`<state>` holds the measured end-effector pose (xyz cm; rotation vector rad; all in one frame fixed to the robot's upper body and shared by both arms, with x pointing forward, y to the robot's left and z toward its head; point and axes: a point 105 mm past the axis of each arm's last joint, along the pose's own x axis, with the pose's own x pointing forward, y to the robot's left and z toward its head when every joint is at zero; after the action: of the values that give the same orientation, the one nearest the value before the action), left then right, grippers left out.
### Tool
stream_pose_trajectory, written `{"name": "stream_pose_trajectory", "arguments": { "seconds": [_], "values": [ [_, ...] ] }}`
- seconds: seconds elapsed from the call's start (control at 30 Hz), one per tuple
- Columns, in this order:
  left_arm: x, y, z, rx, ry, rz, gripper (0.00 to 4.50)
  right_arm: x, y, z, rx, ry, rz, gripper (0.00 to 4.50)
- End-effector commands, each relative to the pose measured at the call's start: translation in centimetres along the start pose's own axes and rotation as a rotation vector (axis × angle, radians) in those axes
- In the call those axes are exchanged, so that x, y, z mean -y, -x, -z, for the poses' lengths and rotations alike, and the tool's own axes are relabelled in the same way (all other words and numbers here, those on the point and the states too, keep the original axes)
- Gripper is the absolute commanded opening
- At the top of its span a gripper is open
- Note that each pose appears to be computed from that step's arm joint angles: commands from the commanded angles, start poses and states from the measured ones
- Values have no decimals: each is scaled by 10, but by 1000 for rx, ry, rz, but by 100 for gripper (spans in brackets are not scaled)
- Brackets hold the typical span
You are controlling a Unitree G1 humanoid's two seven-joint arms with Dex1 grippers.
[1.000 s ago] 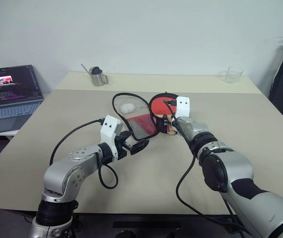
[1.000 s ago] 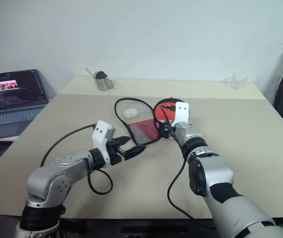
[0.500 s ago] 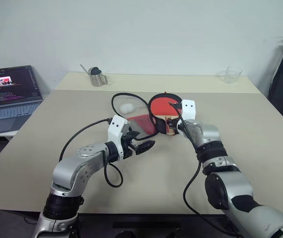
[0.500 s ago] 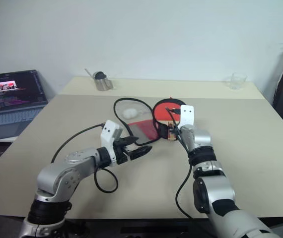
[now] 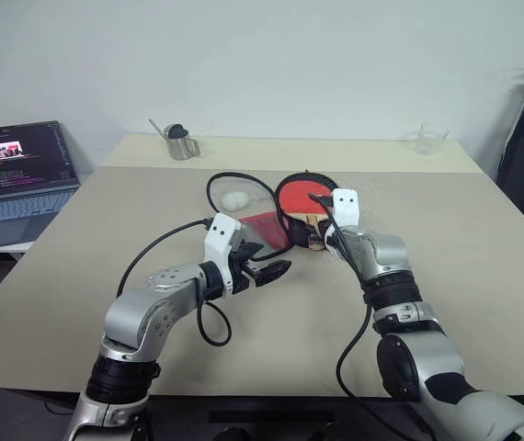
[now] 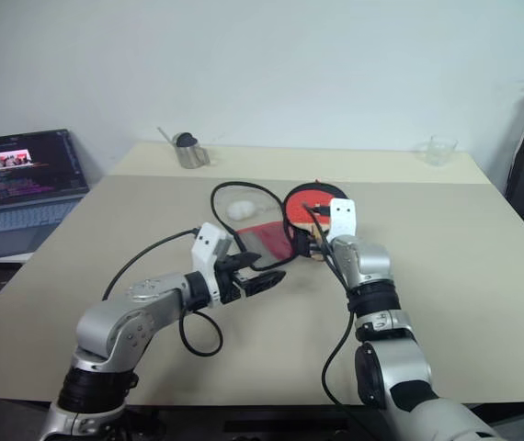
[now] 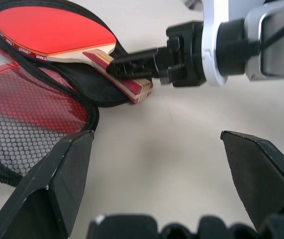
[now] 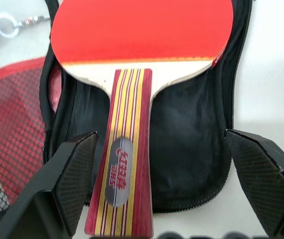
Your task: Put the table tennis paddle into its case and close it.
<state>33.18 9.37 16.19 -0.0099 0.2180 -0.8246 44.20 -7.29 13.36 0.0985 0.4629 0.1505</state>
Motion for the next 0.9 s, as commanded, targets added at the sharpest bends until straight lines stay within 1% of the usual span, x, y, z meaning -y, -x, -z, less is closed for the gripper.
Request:
{"name": "stream_pose_trajectory", "arguments": {
  "seconds": [0.03, 0.1, 0.23, 0.3, 0.43, 0.9],
  "values": [
    [4, -1, -10, 35, -29, 12, 448, -7, 3, -8, 31, 2, -23, 393],
    [4, 0, -10, 36, -29, 10, 448, -8, 3, -8, 29, 2, -26, 331],
    [4, 0, -10, 36, -28, 7, 448, -9, 2, -8, 30, 5, -26, 191],
    [4, 0, -10, 37, -28, 6, 448, -9, 2, -9, 33, 6, -26, 143],
    [4, 0, -10, 37, -27, 3, 448, -10, 3, -13, 42, 7, -29, 143],
    [4, -1, -9, 36, -31, 2, 448, -14, 8, -47, 123, -3, -36, 143]
  ]
}}
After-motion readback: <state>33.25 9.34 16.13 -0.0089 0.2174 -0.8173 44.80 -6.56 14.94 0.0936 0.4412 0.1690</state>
